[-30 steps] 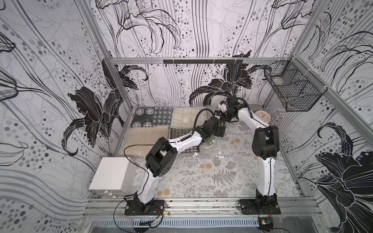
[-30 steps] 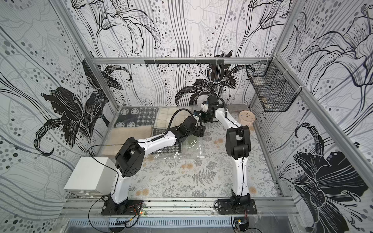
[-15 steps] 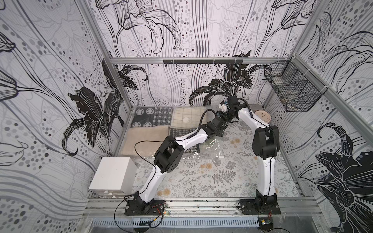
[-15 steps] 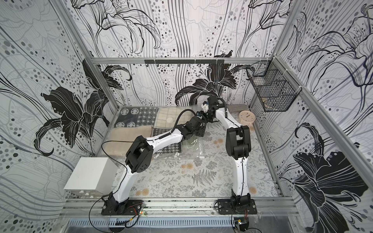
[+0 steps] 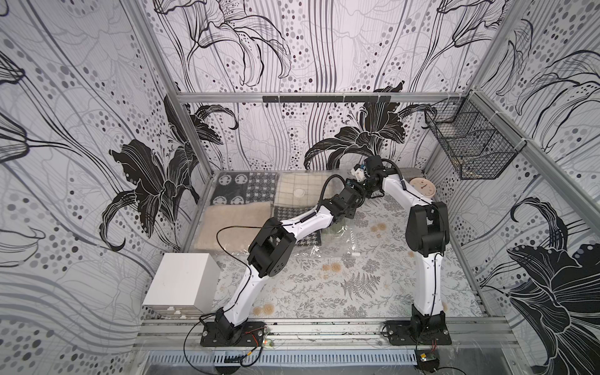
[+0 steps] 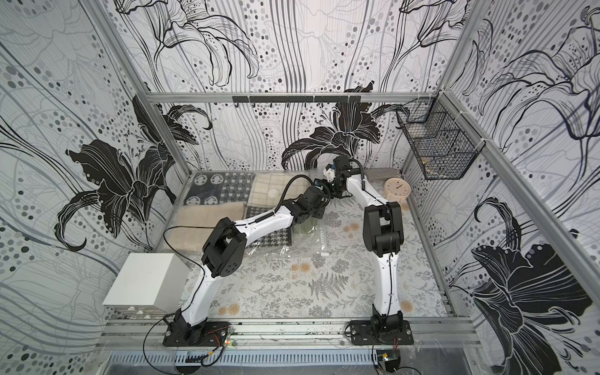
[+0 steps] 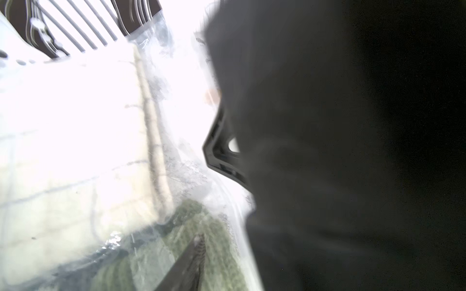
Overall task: Take the scarf out of the vacuum bag
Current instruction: Open the vacuum bag at the center of the board, then take out the scarf from the vacuum bag.
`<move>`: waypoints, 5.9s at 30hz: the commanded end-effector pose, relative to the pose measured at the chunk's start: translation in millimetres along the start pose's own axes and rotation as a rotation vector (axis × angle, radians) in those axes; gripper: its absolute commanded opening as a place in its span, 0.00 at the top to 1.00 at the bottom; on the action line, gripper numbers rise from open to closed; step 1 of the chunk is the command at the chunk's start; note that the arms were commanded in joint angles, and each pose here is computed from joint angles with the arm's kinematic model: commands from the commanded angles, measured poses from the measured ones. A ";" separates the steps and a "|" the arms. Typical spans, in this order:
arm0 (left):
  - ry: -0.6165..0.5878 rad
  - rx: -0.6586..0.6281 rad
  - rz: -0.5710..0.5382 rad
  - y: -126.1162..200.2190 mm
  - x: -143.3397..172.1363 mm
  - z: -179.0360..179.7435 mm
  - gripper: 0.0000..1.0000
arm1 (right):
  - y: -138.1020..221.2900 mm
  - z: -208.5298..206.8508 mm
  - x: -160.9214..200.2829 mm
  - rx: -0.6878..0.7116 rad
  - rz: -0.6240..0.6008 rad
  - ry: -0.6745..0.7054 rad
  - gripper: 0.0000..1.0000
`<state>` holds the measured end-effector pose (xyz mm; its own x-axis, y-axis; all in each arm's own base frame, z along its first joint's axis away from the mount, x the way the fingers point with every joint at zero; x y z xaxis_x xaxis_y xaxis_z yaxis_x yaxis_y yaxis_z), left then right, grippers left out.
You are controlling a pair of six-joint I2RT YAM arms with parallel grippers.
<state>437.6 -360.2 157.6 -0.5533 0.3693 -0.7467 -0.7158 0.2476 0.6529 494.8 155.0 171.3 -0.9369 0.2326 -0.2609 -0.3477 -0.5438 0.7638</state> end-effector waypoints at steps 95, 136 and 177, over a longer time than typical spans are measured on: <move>0.261 0.043 0.134 -6.8 56.1 55.2 1.00 | -62.2 -27.9 100.0 -0.243 0.193 -0.210 1.00; 0.238 0.015 0.095 3.4 50.9 60.1 1.00 | 13.6 -134.1 -38.8 0.251 -0.389 -0.585 1.00; 0.244 0.023 0.079 13.3 45.2 60.5 1.00 | 24.2 -129.3 -89.4 0.290 -0.686 -0.855 0.39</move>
<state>429.5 -290.1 130.2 -0.7089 0.1661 -0.6854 -0.6410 0.2537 0.7244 580.0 19.5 106.8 -0.1386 0.9710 -0.1946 -0.6552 0.0574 0.7533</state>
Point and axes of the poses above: each gripper's point midway between its finger pads, its own y axis back along the fingers, its own z axis along the line the jaws close on, x = y × z, the point moved 7 cm from there along y, back along the fingers, and after that the axes turned 13 degrees about -y, right-handed, at the moved point
